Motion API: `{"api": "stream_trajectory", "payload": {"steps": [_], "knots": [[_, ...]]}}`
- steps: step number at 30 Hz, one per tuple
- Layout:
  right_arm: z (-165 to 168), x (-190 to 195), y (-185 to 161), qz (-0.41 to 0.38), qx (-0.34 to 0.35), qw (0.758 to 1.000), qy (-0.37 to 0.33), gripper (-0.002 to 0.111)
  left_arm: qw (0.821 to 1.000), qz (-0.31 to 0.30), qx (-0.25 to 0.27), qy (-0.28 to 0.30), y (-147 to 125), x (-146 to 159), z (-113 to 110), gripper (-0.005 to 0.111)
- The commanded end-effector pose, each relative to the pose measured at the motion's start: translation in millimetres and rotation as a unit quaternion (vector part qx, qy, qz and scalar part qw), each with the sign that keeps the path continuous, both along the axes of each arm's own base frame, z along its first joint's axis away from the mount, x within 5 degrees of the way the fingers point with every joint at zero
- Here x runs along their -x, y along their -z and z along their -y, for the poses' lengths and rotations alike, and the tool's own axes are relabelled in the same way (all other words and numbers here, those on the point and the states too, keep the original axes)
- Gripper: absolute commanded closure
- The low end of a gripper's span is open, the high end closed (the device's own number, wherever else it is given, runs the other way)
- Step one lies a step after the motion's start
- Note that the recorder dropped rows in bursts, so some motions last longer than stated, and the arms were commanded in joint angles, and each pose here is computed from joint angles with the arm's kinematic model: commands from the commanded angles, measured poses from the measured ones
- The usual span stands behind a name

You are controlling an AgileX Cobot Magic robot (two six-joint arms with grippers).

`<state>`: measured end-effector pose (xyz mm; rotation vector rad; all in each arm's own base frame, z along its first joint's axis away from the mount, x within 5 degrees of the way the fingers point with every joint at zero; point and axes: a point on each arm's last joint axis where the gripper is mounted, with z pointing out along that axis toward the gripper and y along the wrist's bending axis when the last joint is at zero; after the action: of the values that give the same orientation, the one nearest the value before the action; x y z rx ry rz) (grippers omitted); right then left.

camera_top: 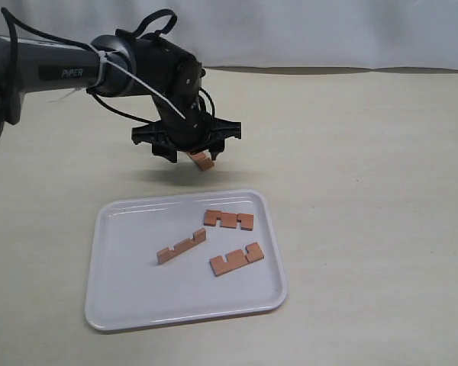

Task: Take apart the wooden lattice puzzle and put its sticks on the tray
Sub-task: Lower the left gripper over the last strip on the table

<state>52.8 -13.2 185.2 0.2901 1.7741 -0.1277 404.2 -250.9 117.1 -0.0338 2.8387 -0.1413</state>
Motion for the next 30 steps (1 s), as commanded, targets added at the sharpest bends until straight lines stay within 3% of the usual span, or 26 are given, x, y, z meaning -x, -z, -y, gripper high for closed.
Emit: {"api": "stream_trajectory", "payload": {"steps": [1, 3, 6, 7, 13, 20, 24, 30], "knots": [[0, 0, -1, 0.007, 0.004, 1.0, 0.0, 0.104, 0.997, 0.032, -0.064, 0.039, -22, -4, 11, 0.042], [0, 0, -1, 0.007, 0.004, 1.0, 0.0, 0.104, 0.99, 0.047, -0.118, 0.058, -41, -2, 18, 0.042], [0, 0, -1, 0.007, 0.004, 1.0, 0.0, 0.104, 0.993, 0.025, -0.101, 0.051, -52, -2, 22, 0.042], [0, 0, -1, 0.007, 0.004, 1.0, 0.0, 0.104, 0.996, 0.008, -0.081, 0.046, -50, -3, 22, 0.042], [0, 0, -1, 0.007, 0.004, 1.0, 0.0, 0.104, 0.994, -0.033, -0.094, 0.036, -16, -4, 24, 0.042], [0, 0, -1, 0.007, 0.004, 1.0, 0.0, 0.104, 0.997, -0.001, -0.069, 0.018, -12, -7, 33, 0.042], [0, 0, -1, 0.007, 0.004, 1.0, 0.0, 0.104, 0.993, 0.035, -0.114, 0.017, -15, -8, 33, 0.042], [0, 0, -1, 0.007, 0.004, 1.0, 0.0, 0.104, 0.995, 0.024, -0.097, 0.011, -7, -6, 38, 0.042]]}}
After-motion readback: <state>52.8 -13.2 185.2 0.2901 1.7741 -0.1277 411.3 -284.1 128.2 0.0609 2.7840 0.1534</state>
